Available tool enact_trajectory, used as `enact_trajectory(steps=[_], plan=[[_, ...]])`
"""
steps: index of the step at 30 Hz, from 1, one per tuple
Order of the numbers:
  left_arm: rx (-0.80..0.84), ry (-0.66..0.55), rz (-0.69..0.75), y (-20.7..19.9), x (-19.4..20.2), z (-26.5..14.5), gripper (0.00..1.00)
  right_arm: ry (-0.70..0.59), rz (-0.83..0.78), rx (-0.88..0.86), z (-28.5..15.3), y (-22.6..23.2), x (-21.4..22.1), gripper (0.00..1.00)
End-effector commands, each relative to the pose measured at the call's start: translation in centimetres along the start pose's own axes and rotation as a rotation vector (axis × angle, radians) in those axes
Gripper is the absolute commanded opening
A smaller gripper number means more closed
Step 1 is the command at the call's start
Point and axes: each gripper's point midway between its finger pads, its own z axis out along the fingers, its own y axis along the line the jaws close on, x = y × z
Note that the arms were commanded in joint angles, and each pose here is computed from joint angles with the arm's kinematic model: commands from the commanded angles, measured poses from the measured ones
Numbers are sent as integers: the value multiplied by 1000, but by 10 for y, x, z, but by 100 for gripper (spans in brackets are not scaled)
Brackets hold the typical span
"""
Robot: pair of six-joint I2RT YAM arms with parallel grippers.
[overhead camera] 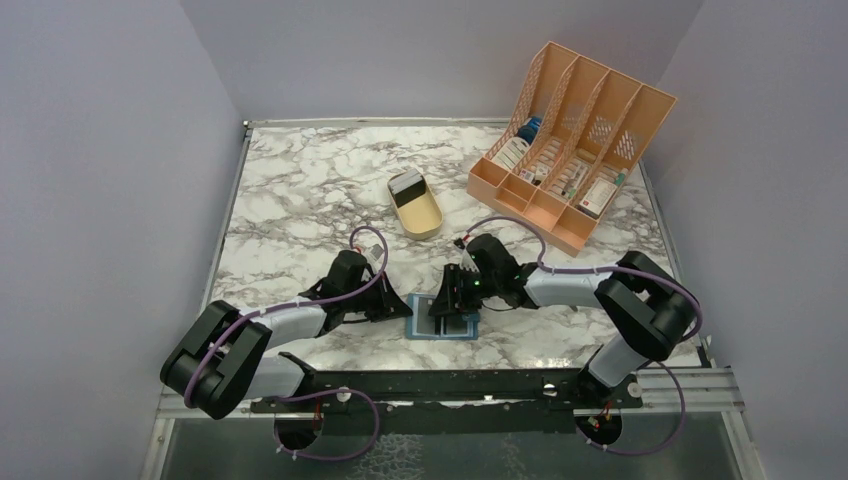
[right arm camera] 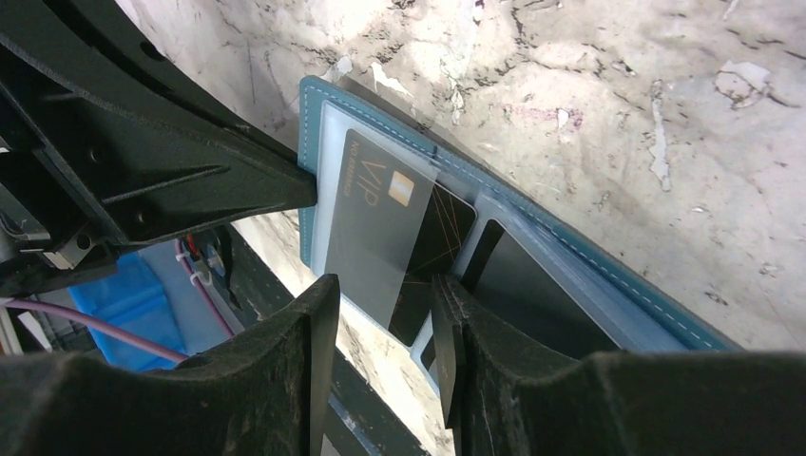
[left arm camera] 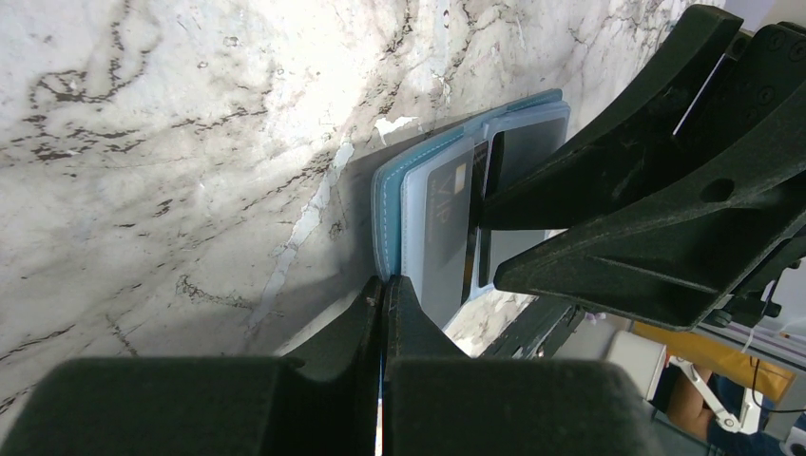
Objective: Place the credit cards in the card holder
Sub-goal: Insert the credit card into the card holder.
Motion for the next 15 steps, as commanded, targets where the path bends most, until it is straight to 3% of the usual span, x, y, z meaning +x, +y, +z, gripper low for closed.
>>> enact_trajectory(steps=[1, 9, 15], plan=[[9, -16, 13, -3, -4, 1, 0, 11, -40, -6, 6, 0, 2, 41], [15, -19, 12, -5, -5, 0, 1, -6, -63, -7, 3, 3, -2, 41], [13, -21, 6, -3, -3, -1, 0, -31, 3, 110, -2, -13, -4, 42]])
